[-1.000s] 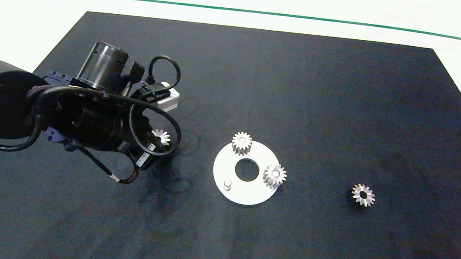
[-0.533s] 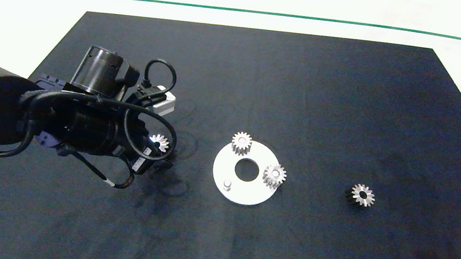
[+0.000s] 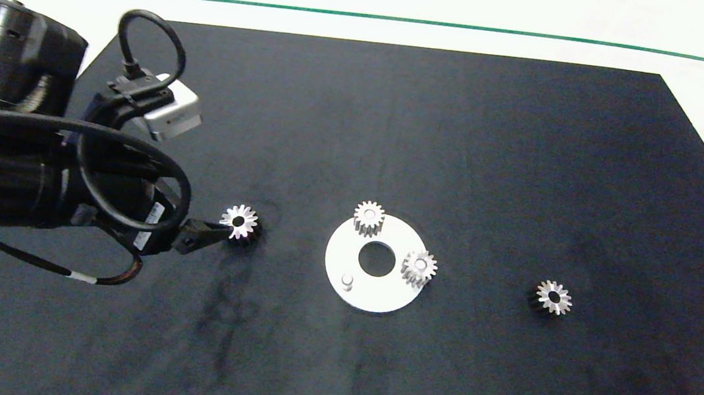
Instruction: Remove an incorrectly installed larger gear and replace it with the correct smaller gear
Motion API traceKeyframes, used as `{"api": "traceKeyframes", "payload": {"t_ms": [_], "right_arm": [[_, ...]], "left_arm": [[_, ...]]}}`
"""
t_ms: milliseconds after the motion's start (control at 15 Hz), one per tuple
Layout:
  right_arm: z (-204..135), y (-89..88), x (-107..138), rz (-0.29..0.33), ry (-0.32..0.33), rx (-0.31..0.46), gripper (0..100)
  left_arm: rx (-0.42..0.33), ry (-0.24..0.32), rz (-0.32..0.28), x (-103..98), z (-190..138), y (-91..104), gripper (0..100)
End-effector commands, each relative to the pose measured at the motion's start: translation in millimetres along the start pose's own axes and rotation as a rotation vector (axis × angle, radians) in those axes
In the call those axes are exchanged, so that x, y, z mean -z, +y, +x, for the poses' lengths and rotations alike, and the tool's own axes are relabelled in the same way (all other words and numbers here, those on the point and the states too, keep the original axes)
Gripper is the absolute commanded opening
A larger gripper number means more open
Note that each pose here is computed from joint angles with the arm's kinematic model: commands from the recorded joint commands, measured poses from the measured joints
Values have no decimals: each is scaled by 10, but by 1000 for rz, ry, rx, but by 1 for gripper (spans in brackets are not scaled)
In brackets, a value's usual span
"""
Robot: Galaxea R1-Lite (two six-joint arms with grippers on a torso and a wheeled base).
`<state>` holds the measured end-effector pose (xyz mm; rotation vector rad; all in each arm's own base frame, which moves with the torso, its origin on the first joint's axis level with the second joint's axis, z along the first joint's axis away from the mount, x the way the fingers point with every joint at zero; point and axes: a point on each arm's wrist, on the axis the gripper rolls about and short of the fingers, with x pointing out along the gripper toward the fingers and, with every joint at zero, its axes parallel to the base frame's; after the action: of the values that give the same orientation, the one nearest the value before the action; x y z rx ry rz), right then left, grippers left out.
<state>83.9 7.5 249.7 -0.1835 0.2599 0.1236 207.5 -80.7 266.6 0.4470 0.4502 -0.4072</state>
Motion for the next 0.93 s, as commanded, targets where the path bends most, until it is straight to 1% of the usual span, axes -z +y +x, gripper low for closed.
{"api": "traceKeyframes", "payload": {"t_ms": [67, 133, 333, 467, 533, 667, 800, 933], "right_arm": [[200, 21, -58, -45, 80, -49, 100], [256, 38, -58, -52, 95, -68, 100], [456, 103, -10, -56, 162, -139, 100], [578, 124, 68, -50, 218, -151, 100], [623, 132, 105, -50, 228, -153, 100], [750, 152, 164, -57, 228, -155, 100], [880, 181, 184, -70, 220, -157, 100], [982, 237, 204, -81, 235, -178, 100]], "left_arm": [[-131, -137, -77, 32, -655, 170, 100], [-165, -164, -103, 50, -784, 203, 100], [-263, -227, -133, 101, -1103, 272, 100], [-287, -248, -138, 149, -1274, 248, 100], [-290, -251, -138, 175, -1347, 226, 100], [-329, -265, -148, 207, -1463, 229, 100], [-358, -284, -156, 191, -1536, 244, 100], [-398, -295, -167, 190, -1608, 263, 100]]}}
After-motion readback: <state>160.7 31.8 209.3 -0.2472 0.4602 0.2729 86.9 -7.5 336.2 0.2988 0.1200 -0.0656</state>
